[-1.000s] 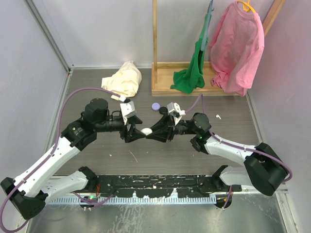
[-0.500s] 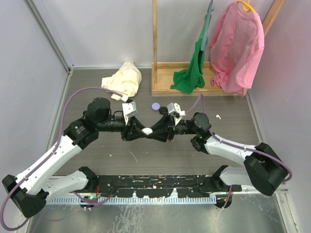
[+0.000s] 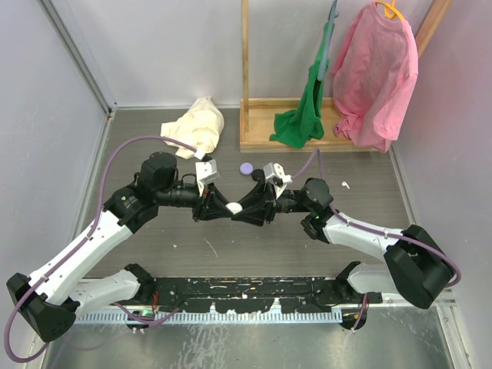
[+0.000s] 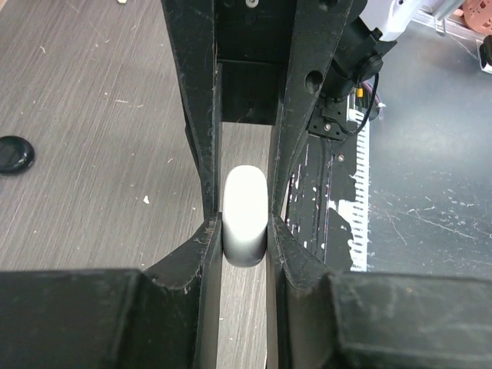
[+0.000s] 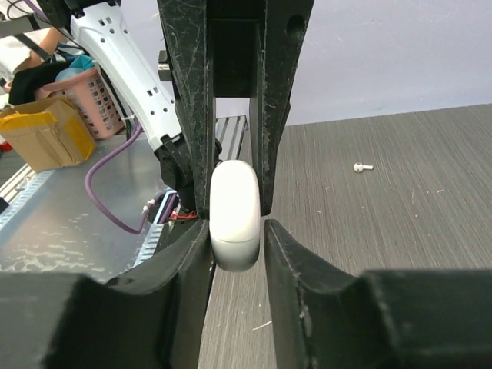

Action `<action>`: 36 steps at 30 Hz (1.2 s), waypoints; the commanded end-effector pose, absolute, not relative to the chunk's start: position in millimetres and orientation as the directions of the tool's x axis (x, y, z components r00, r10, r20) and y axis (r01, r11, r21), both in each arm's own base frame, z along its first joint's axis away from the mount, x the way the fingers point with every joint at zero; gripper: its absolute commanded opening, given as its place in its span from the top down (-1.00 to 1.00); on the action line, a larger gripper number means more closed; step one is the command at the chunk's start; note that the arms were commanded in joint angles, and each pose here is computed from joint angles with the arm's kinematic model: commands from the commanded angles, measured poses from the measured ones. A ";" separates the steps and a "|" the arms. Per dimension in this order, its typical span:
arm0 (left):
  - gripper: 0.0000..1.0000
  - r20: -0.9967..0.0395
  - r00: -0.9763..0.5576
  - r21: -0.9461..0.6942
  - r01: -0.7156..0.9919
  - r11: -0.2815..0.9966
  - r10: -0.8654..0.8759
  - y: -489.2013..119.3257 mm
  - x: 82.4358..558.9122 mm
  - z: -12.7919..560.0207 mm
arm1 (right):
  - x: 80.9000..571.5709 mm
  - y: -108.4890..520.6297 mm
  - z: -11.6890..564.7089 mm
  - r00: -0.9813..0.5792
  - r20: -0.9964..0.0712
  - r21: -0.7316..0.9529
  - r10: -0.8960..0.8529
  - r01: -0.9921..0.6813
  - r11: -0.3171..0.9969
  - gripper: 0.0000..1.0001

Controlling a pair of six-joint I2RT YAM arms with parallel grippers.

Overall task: Insert the wireless bluetooth earbuds into the charging case
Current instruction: Pick up the charging case at the center of the board.

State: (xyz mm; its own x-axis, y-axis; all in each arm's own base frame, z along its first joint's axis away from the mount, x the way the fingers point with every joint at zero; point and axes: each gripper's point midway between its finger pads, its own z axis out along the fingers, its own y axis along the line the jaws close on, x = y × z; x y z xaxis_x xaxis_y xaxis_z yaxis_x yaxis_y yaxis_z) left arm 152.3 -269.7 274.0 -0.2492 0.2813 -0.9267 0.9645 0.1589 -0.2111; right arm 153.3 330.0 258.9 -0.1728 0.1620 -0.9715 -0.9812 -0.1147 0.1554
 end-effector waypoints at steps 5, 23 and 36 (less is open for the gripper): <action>0.99 -0.967 -0.161 -0.142 0.984 0.106 0.200 -275.9 148.6 305.8 | 152.3 333.2 284.0 -0.101 -0.968 0.075 0.229 -0.990 -0.122 0.07; 1.00 -0.972 -0.144 -0.122 0.985 0.121 0.186 -273.2 148.8 307.8 | 153.3 332.2 285.4 -0.111 -0.963 0.086 0.244 -0.990 -0.111 0.25; 0.20 -0.971 -0.146 -0.112 0.978 0.178 0.191 -268.2 155.0 304.3 | 152.6 331.7 286.5 -0.080 -0.965 0.053 0.250 -0.992 -0.113 0.98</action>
State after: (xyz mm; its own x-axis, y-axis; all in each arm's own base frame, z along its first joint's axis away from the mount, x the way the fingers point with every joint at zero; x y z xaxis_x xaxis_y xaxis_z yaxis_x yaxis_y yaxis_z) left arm 152.0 -269.7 290.6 -0.1941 0.2338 -0.9527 0.9747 0.1555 -0.1604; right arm 151.6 331.5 265.5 -0.1632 0.1865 -0.9688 -0.9826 -0.1185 0.1427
